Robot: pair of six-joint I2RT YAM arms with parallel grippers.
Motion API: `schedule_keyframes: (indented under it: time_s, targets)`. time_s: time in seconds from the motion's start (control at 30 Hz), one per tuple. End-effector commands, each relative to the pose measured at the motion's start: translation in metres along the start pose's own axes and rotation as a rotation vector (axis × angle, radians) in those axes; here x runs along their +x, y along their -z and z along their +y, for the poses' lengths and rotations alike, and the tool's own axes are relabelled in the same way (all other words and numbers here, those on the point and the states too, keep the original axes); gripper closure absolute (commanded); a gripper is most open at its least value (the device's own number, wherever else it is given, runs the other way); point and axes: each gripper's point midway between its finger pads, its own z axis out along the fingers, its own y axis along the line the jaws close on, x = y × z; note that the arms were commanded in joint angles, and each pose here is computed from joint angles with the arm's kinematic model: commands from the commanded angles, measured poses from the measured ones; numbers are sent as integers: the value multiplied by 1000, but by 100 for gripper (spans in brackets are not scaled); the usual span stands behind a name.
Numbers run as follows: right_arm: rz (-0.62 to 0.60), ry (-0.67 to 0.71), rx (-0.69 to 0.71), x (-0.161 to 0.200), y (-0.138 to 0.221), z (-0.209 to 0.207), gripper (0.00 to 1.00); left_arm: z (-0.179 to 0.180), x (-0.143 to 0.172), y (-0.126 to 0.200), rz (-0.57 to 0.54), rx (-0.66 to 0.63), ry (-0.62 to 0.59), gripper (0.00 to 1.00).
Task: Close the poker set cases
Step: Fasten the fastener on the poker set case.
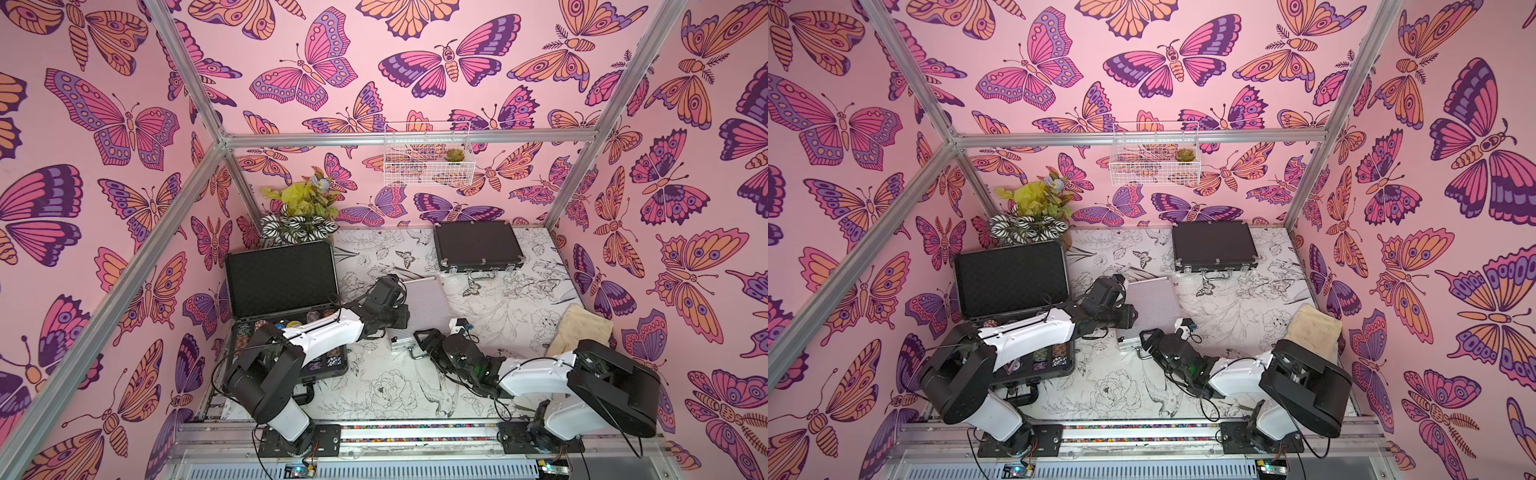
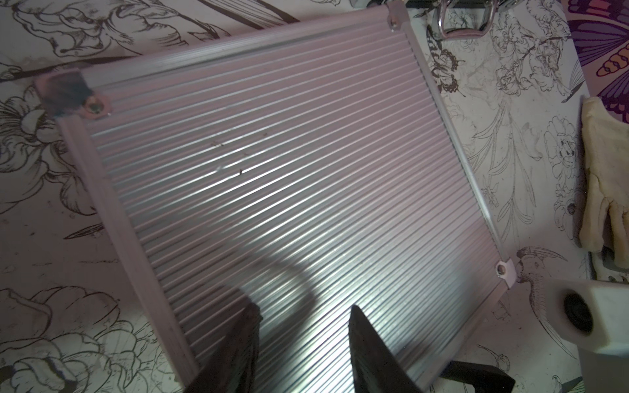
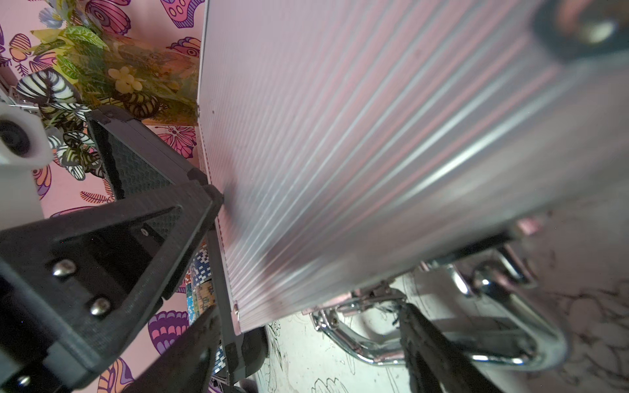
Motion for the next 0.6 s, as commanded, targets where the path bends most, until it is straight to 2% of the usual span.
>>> schedule_keyframes:
  time_s: [0.0,0.57]
  targets:
    - [-27,-3,27,-2,-5,-3,17,30,58,-3,198,-102,14,55]
    - [-23,7,55,4,-21,-22,17,30,69,-3,219,-91,28,56]
